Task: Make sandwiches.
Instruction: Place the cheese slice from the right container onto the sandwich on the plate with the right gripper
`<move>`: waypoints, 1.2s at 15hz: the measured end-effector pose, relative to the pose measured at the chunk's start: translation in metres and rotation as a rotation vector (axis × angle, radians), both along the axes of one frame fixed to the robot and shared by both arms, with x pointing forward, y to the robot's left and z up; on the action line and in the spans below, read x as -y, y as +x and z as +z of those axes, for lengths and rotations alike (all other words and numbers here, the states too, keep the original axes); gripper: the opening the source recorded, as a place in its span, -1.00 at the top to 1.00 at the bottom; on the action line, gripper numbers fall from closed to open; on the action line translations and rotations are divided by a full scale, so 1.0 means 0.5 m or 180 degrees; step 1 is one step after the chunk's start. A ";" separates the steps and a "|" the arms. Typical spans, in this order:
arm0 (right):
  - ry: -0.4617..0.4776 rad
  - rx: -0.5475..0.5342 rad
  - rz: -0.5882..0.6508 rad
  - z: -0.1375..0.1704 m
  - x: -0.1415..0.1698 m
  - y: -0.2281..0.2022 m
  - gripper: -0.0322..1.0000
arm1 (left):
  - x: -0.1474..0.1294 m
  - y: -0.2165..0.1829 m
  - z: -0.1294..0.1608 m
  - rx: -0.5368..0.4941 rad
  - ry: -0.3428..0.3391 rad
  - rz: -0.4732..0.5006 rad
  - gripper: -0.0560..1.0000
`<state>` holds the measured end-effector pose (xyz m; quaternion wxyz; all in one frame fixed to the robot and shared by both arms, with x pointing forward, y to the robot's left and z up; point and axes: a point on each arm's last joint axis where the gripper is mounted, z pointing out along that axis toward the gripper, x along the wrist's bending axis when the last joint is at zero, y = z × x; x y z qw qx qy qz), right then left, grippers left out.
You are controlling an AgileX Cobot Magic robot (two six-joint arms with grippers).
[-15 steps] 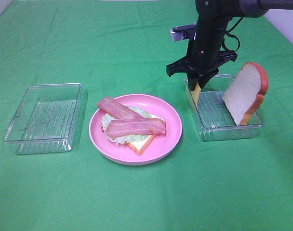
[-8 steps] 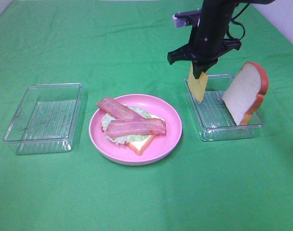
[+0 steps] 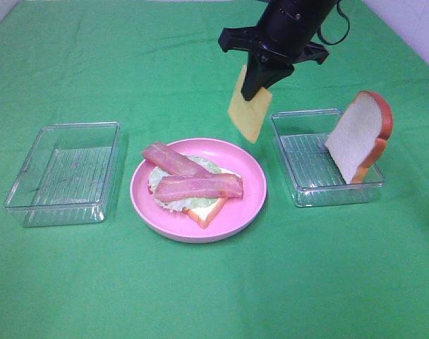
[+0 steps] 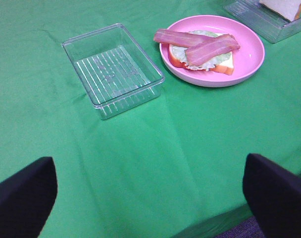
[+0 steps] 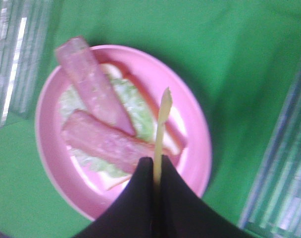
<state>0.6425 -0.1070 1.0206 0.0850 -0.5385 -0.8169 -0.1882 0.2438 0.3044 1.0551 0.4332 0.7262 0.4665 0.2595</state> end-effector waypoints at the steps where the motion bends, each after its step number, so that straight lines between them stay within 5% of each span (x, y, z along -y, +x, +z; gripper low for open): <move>1: 0.0228 -0.0141 0.0064 -0.008 -0.012 -0.010 0.94 | 0.000 0.000 0.000 0.0000 0.0000 0.0000 -0.92; 2: 0.0692 -0.0479 0.0144 -0.039 -0.035 -0.035 0.94 | 0.000 0.000 0.000 0.0000 0.0000 0.0000 -0.92; 6: 0.1355 -0.0593 0.0125 -0.088 -0.096 -0.063 0.94 | 0.000 0.000 0.000 0.0000 0.0000 0.0000 -0.92; 10: 0.1324 -0.0596 -0.0001 -0.149 -0.131 -0.058 0.94 | 0.000 0.000 0.000 0.0000 0.0000 0.0000 -0.92; 15: 0.0906 -0.0607 -0.0073 -0.215 -0.118 -0.049 0.92 | 0.000 0.000 0.000 0.0000 0.0000 0.0000 -0.92; 18: 0.0729 -0.0478 -0.0187 -0.223 -0.110 -0.040 0.31 | 0.000 0.000 0.000 0.0000 0.0000 0.0000 -0.92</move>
